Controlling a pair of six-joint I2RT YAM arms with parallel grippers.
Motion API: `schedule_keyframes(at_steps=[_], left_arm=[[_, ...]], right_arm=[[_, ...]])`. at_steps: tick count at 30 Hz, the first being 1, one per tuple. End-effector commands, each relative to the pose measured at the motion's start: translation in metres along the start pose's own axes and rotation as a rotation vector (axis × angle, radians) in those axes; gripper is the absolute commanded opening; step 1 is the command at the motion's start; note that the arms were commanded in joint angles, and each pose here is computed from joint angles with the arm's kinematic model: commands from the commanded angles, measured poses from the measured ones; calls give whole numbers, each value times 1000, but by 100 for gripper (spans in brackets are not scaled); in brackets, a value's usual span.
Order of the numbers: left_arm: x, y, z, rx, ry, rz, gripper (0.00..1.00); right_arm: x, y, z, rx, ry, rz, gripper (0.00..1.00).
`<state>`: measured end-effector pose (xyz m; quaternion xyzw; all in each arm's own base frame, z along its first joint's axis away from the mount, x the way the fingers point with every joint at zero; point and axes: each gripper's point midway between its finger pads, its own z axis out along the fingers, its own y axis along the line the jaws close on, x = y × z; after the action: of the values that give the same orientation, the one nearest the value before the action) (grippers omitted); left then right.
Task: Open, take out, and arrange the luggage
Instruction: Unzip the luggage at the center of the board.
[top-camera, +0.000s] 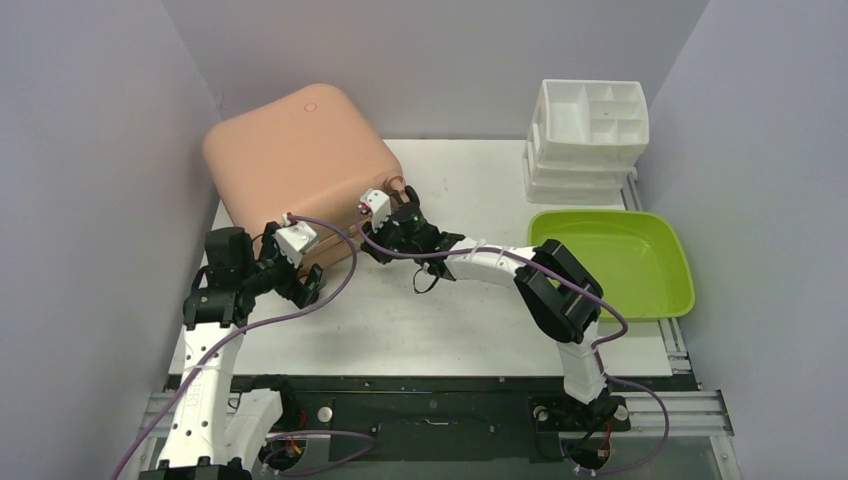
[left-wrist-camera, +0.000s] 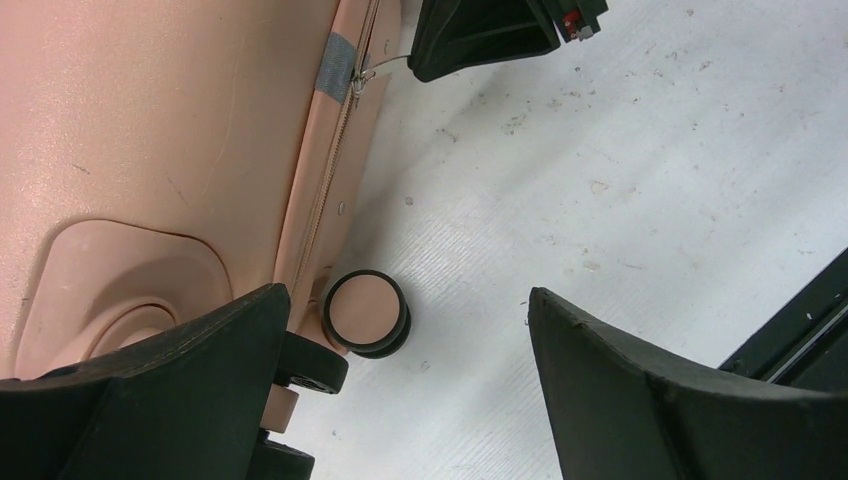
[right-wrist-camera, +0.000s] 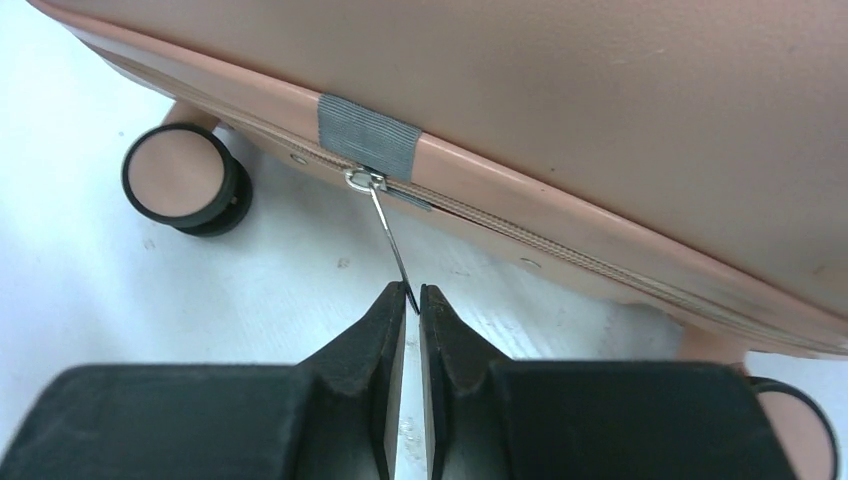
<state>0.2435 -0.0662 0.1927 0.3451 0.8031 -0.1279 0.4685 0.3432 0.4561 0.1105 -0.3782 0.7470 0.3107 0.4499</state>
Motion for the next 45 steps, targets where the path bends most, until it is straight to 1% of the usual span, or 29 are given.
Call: schedule_keyframes(at_steps=[1,4,7,9,13,16,18,24,28,30,31,32,33,34,35,36,37,38,40,41,42,43,44,45], left_arm=[[-4,1,0,3,-24,11,87],[-3,0,0,6,-18,10,87],[-2,1,2,8,-15,5,87],[1,1,3,10,-4,-2,87],[14,2,8,4,32,-11,86],[25,6,10,-24,65,-17,86],[32,10,11,-47,88,-19,86],[53,29,15,-158,146,-26,84],[64,35,15,-201,175,-26,84],[65,36,15,-206,174,-25,84],[64,34,15,-200,168,-25,84],[62,33,15,-194,161,-23,84],[58,30,15,-175,146,-23,84],[57,27,16,-160,140,-25,85],[53,23,17,-137,122,-26,85],[52,21,17,-122,119,-30,85],[49,17,18,-97,106,-31,85],[48,15,19,-85,104,-35,85],[45,11,20,-51,97,-38,85],[43,8,20,-36,91,-40,85],[42,7,20,-26,91,-42,85],[40,5,20,-15,84,-42,85],[39,5,20,-11,81,-43,85],[37,3,20,1,74,-45,85]], right_arm=[[-27,-3,-4,-59,-92,-132,6],[-25,-8,4,-54,-87,-122,0],[-31,-22,8,14,-86,-107,0],[-28,-30,7,65,-64,-102,0],[-26,-47,-4,194,-48,-98,0],[-32,-57,-16,280,-64,-64,0],[-30,-71,-26,376,-46,-56,0],[-31,-97,-48,509,-44,-26,0],[-30,-109,-56,551,-49,-11,0],[-28,-108,-53,515,-48,-6,0],[-33,-93,-44,411,-73,-8,0],[-30,-85,-40,344,-73,-22,0],[-32,-65,-35,226,-83,-45,0],[-28,-55,-33,172,-78,-71,0],[-30,-35,-30,59,-93,-99,7],[-27,-27,-28,17,-90,-124,11],[-26,-19,-26,-28,-93,-132,18],[-28,-13,-24,-55,-99,-140,21],[-32,-4,-19,-100,-106,-150,30],[-26,0,-14,-123,-86,-154,37],[-31,4,-12,-138,-84,-162,39],[-27,8,-7,-152,-72,-172,42],[-33,9,-4,-156,-79,-175,43],[-29,12,1,-172,-69,-163,44]])
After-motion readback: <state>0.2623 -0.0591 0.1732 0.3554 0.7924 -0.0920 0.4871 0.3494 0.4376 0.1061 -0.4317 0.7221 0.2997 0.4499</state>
